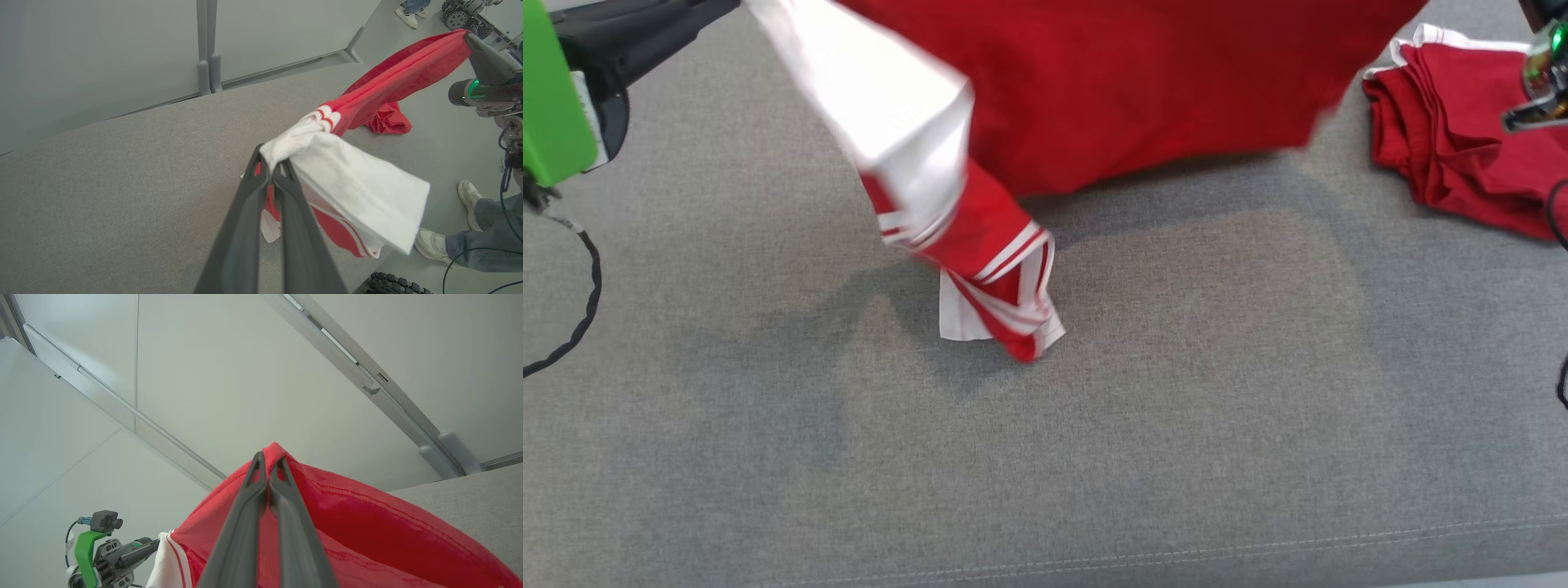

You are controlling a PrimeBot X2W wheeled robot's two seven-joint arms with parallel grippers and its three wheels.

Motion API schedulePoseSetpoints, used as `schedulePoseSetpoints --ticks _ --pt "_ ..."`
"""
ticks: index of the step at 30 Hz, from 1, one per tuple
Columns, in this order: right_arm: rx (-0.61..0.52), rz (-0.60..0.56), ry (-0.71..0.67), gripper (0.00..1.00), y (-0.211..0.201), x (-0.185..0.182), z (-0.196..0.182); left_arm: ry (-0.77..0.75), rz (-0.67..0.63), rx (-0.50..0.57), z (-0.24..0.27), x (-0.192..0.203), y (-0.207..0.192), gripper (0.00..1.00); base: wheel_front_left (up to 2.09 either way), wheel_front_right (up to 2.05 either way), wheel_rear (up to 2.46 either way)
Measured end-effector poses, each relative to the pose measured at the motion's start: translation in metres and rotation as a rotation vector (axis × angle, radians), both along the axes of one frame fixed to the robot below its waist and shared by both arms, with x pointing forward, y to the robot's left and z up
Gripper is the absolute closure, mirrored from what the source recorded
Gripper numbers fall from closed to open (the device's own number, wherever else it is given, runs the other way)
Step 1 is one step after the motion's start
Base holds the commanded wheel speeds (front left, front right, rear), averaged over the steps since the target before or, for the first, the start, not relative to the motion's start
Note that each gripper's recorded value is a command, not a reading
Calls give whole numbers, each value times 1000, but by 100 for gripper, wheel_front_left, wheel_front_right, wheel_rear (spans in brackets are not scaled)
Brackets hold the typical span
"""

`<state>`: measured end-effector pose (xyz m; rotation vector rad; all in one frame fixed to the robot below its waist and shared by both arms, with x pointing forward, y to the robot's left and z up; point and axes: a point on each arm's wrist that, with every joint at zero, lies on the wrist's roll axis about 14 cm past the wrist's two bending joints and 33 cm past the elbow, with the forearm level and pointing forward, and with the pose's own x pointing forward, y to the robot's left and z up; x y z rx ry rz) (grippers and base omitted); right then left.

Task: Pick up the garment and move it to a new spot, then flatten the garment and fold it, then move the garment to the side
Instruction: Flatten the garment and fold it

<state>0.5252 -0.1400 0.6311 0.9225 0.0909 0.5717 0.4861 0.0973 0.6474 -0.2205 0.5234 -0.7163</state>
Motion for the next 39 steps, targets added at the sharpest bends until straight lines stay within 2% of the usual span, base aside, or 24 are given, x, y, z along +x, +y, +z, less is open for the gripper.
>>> schedulePoseSetpoints --ticks 6,12,16,20,25,28,32,34,36,39 --pt "-27 43 -18 100 -2 -22 12 -5 -83 -45 21 -27 -12 100 0 0 0" --pt "-37 61 -10 100 0 -31 11 61 -105 36 -1 -40 -4 100 0 0 0" --pt "-79 3 1 100 -6 -24 2 62 -49 122 -16 -29 17 100 0 0 0" --pt "-135 -45 -17 100 1 -12 -3 43 -5 132 -22 -13 27 100 0 0 0" --pt "-162 -121 -87 100 14 6 11 0 11 126 -25 4 27 100 0 0 0" --pt "-163 -208 -174 100 15 20 35 -98 13 128 -15 20 20 100 0 0 0" --pt "-120 -340 -301 100 9 29 80 -389 51 88 43 39 10 100 0 0 0" --pt "-93 -334 -358 100 17 27 101 -558 73 88 84 39 11 100 0 0 0" --pt "-94 -304 -391 100 31 23 106 -699 92 98 113 35 11 100 0 0 0" --pt "-141 -233 -389 100 54 15 89 -768 84 86 122 26 5 100 0 0 0"
